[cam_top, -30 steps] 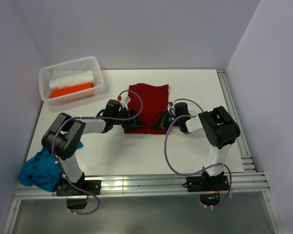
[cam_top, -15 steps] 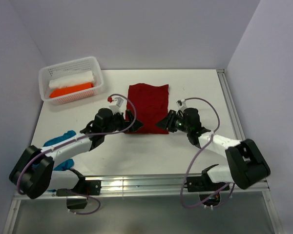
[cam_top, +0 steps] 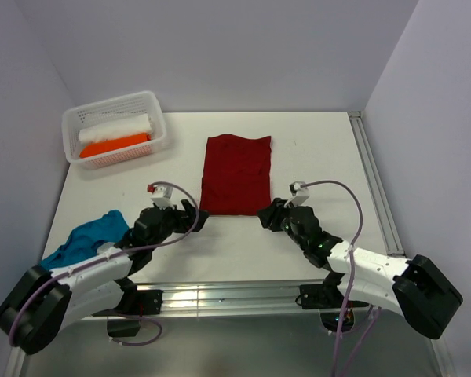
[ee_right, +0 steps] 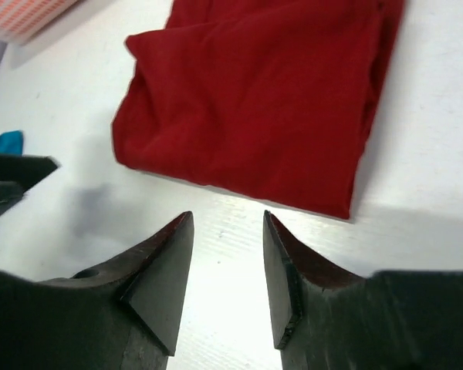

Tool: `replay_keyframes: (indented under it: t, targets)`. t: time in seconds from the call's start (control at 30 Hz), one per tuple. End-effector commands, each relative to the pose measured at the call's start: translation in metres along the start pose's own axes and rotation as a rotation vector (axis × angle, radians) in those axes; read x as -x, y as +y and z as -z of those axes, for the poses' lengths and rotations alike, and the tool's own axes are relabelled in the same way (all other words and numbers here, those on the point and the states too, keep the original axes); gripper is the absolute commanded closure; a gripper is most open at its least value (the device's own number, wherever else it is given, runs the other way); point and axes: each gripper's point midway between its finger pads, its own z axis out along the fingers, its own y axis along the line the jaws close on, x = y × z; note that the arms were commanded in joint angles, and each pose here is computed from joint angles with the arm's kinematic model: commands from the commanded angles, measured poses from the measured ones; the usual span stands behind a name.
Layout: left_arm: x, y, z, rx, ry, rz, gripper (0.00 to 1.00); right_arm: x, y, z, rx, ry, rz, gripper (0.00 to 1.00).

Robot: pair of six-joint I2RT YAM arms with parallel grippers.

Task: Roll the t-shirts
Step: Roll the tshirt

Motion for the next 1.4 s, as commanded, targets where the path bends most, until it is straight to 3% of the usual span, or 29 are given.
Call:
replay_keyframes:
  t: [0.0, 0.03, 0.07, 0.13, 0.27, 0.43, 0.67, 0.93, 1.17, 1.27, 1.37]
  targets:
    - [0.024, 0.007, 0.016, 0.003, -0.197, 0.066, 0.00, 0.010, -0.009, -0.001, -0.040, -0.083, 0.001, 0.50]
    - [0.025, 0.009, 0.020, 0.000, -0.225, 0.069, 0.01, 0.008, -0.011, -0.001, -0.037, -0.089, 0.004, 0.05]
    - [0.030, 0.008, 0.026, -0.014, -0.262, 0.061, 0.01, 0.007, -0.014, 0.000, -0.037, -0.103, 0.007, 0.00]
    - [0.026, 0.020, 0.031, 0.016, -0.279, 0.043, 0.00, 0.006, -0.021, 0.000, -0.054, -0.119, 0.019, 0.00]
    - [0.029, 0.021, 0.033, 0.016, -0.305, 0.004, 0.09, -0.006, -0.038, -0.006, -0.108, -0.120, 0.028, 0.14]
    - [0.024, 0.027, 0.018, 0.045, -0.276, -0.017, 0.12, -0.010, -0.046, -0.019, -0.154, -0.110, 0.067, 0.38]
    - [0.010, 0.040, -0.002, 0.091, -0.235, -0.031, 0.16, -0.014, -0.055, -0.032, -0.205, -0.099, 0.108, 0.47]
    - [0.007, 0.037, -0.011, 0.074, -0.201, -0.082, 0.14, -0.019, -0.058, -0.043, -0.227, -0.083, 0.130, 0.49]
    - [-0.003, 0.036, -0.024, 0.067, -0.144, -0.097, 0.16, -0.022, -0.062, -0.043, -0.244, -0.079, 0.125, 0.71]
    - [-0.008, 0.037, -0.032, 0.073, -0.118, -0.098, 0.18, -0.023, -0.064, -0.042, -0.247, -0.080, 0.119, 0.86]
    - [-0.011, 0.038, -0.037, 0.070, -0.107, -0.103, 0.19, -0.024, -0.061, -0.043, -0.233, -0.073, 0.122, 0.89]
